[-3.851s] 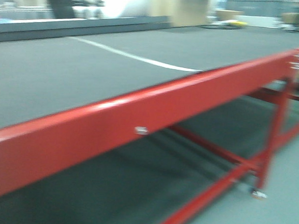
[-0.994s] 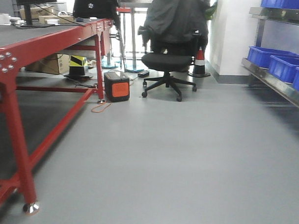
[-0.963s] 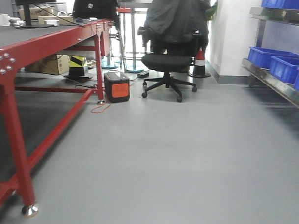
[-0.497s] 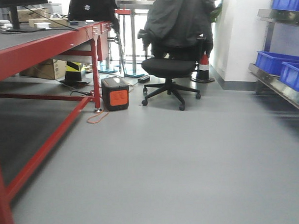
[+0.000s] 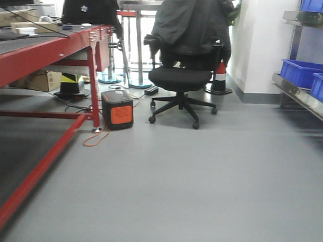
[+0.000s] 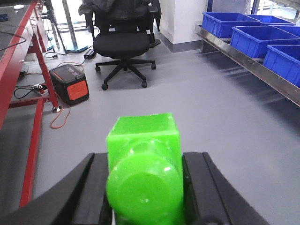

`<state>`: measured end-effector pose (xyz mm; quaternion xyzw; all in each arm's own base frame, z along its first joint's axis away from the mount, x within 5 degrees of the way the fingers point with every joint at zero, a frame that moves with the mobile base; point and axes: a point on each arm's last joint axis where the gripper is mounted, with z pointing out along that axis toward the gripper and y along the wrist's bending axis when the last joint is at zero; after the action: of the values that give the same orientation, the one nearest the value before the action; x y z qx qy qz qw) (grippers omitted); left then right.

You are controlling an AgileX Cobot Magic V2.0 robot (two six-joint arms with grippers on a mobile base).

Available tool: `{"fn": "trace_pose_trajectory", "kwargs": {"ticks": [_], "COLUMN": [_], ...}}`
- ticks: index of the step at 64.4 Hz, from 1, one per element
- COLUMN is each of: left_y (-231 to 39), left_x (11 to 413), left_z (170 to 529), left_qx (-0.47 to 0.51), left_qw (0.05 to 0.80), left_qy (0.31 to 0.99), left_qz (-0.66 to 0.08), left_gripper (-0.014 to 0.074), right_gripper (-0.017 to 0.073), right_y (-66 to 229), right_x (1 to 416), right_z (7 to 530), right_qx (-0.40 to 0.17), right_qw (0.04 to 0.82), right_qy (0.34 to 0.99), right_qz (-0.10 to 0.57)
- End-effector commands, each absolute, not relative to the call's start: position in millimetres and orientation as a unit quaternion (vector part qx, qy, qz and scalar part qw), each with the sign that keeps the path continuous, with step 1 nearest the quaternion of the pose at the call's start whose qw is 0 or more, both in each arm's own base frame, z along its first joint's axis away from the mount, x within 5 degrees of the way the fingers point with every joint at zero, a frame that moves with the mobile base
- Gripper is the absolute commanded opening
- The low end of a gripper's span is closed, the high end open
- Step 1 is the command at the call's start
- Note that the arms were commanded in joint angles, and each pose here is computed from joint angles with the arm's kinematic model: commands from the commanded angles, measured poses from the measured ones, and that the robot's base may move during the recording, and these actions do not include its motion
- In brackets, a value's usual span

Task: Grab block from conveyor and place in blue bin
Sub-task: 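Drive the base away from the belt toward the blue bin shelf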

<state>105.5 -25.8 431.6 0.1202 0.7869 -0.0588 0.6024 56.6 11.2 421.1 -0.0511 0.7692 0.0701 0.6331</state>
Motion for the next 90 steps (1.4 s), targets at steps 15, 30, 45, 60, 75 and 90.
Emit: {"fn": "trace_pose_trajectory", "kwargs": {"ticks": [15,30,45,60,75,90], "left_y": [-26.5,-26.5,-26.5,-26.5,-26.5,-26.5], "left_x": [104.2,104.2,104.2,104.2,104.2,104.2], "left_z": [434.2,434.2,434.2,434.2,434.2,434.2], "left_qx": [0.119,0.119,0.119,0.119,0.119,0.119], "left_qw": [0.612,0.612,0.612,0.612,0.612,0.612], "left_qy": [0.779,0.779,0.779,0.779,0.779,0.779], "left_qz": [-0.065,-0.065,-0.065,-0.065,-0.065,-0.065], "left_gripper": [-0.0111,-0.0111,-0.0111,-0.0111,-0.0111,-0.0111], "right_gripper": [-0.0151,-0.0151,-0.0151,-0.0151,-0.0151,-0.0151], "right_y": [10.7,10.7,10.7,10.7,10.7,10.7], "right_x": [55.5,55.5,55.5,55.5,55.5,55.5], "right_z": [425.2,425.2,425.2,425.2,425.2,425.2], "right_qx": [-0.051,-0.051,-0.051,-0.051,-0.051,-0.051], "right_qw": [0.645,0.645,0.645,0.645,0.645,0.645], "right_qy": [0.759,0.759,0.759,0.759,0.759,0.759], "right_qz": [0.068,0.068,0.068,0.068,0.068,0.068]}}
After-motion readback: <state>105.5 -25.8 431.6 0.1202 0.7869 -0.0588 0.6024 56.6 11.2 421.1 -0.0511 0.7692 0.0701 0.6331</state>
